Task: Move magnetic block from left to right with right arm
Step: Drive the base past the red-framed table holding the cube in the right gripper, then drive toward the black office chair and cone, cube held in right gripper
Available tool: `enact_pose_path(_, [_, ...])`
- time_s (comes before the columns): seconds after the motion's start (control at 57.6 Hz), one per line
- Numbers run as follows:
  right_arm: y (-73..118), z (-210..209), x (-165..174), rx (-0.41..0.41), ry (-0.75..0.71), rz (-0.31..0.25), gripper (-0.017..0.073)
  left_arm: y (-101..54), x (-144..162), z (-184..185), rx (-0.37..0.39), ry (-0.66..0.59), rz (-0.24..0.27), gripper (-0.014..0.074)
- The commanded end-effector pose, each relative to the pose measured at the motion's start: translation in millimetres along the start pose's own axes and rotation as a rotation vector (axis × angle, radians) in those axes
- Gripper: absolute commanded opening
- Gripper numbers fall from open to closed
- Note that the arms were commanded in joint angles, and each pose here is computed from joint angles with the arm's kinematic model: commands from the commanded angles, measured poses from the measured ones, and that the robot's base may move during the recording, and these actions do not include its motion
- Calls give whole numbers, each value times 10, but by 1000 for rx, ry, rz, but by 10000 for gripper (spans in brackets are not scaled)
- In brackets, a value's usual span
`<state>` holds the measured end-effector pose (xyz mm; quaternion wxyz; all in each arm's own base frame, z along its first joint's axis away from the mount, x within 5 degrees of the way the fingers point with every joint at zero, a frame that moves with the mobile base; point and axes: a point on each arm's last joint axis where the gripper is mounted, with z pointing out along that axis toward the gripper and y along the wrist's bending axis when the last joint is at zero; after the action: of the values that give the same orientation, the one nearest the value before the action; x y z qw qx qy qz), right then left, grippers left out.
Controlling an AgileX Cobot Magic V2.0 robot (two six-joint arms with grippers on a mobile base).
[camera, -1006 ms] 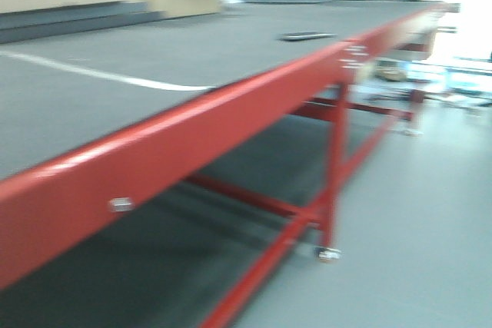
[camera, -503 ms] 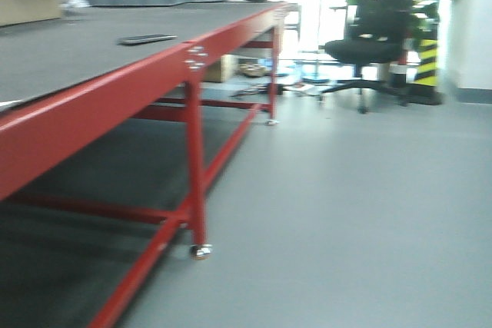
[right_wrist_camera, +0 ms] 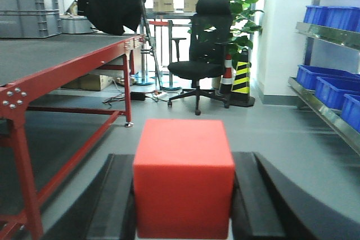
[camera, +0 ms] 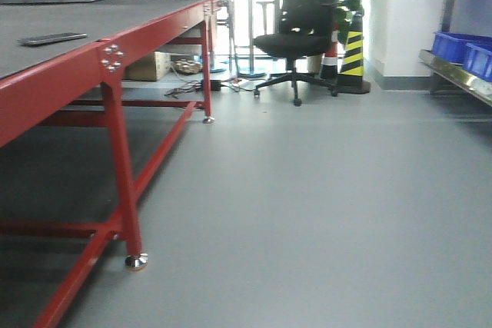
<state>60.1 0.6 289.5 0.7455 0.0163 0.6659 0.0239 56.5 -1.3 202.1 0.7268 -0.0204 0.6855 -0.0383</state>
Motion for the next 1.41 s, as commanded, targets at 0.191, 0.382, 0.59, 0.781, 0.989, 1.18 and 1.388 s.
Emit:
enact_pose_path(0.191, [2, -5, -174, 6, -112, -21, 294, 1, -66, -10, 1, -95, -10, -117])
enact_pose_path(0.382, [2, -5, -174, 6, -112, -21, 294, 1, -66, -10, 1, -95, -10, -117])
enact_pose_path(0.59, [2, -5, -174, 6, -112, -21, 294, 1, -66, -10, 1, -95, -10, -117])
enact_pose_path(0.781, [2, -5, -174, 6, -112, -21, 294, 1, -66, -10, 1, -95, -10, -117])
enact_pose_path(0.989, [2, -5, -174, 6, -112, -21, 294, 1, -66, -10, 1, -95, -10, -117])
enact_pose_path(1.18, [2, -5, -174, 6, -112, -21, 294, 1, -66, -10, 1, -95, -10, -117])
enact_pose_path(1.388, [2, -5, -174, 6, -112, -21, 294, 1, -65, -9, 1, -94, -10, -117])
